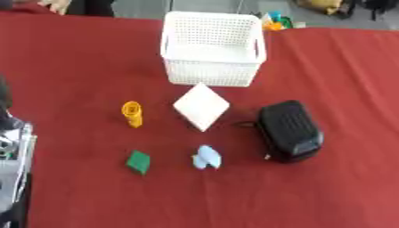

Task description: Pick up objects on the table and place them in the box.

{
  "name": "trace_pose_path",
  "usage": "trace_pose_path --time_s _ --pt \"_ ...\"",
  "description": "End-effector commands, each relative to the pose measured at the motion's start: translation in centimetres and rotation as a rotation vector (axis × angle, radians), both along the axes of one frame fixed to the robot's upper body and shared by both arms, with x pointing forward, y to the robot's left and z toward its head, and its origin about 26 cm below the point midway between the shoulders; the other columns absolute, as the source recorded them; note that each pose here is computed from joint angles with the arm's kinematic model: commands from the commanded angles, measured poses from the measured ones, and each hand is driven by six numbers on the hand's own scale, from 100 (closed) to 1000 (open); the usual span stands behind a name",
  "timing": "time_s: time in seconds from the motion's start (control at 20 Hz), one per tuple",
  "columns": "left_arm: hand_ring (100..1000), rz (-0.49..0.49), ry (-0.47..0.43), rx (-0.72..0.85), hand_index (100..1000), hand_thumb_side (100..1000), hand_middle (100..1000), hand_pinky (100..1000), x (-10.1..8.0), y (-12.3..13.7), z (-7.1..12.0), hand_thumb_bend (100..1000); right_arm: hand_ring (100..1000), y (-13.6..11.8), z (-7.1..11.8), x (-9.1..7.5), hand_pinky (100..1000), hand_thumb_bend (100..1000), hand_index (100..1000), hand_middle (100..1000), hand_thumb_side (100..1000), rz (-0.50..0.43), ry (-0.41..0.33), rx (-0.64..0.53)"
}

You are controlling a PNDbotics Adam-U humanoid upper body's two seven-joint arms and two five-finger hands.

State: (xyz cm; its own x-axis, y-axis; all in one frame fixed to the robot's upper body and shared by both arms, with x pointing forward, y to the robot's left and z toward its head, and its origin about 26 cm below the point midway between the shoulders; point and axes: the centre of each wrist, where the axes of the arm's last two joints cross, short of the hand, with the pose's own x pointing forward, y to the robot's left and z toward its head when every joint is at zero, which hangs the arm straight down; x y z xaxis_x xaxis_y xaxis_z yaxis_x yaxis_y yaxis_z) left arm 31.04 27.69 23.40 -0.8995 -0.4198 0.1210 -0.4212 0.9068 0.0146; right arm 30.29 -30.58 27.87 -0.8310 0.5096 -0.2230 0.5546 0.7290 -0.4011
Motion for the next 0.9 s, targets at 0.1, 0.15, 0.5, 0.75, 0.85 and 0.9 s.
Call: trace_pose_path --time_s 0.1,0.15,0.5,0.75,0.85,0.9 --pt "545 -0.004 -0.008 0.032 727 900 512 603 -0.4 0.1 0.5 121 900 -0.9 3.3 -1.2 911 771 840 879 1000 -0.078 -0.063 -0.267" --pt "545 -0.004 -0.005 0.036 726 899 512 603 -0.4 0.2 0.5 121 895 -1.1 3.8 -1.4 902 773 833 875 1000 -0.099 -0.064 -0.332" --pt "544 -0.009 0.011 0.057 726 900 511 601 -0.5 0.2 0.4 120 888 -1.5 5.6 -2.1 883 775 823 869 1000 -0.241 -0.005 -0.631" --pt "542 -0.021 0.026 0.072 725 901 510 598 -0.5 0.0 0.3 119 880 -0.5 6.3 -2.1 869 758 819 855 1000 -0.334 0.043 -0.762" --pt "541 -0.025 0.028 0.075 725 902 509 597 -0.5 0.0 0.3 119 881 -0.1 6.5 -2.0 866 762 823 858 1000 -0.348 0.052 -0.787" --pt "541 -0.029 0.031 0.077 725 902 509 597 -0.5 -0.1 0.3 119 881 0.2 6.5 -2.0 866 762 823 858 1000 -0.358 0.063 -0.818"
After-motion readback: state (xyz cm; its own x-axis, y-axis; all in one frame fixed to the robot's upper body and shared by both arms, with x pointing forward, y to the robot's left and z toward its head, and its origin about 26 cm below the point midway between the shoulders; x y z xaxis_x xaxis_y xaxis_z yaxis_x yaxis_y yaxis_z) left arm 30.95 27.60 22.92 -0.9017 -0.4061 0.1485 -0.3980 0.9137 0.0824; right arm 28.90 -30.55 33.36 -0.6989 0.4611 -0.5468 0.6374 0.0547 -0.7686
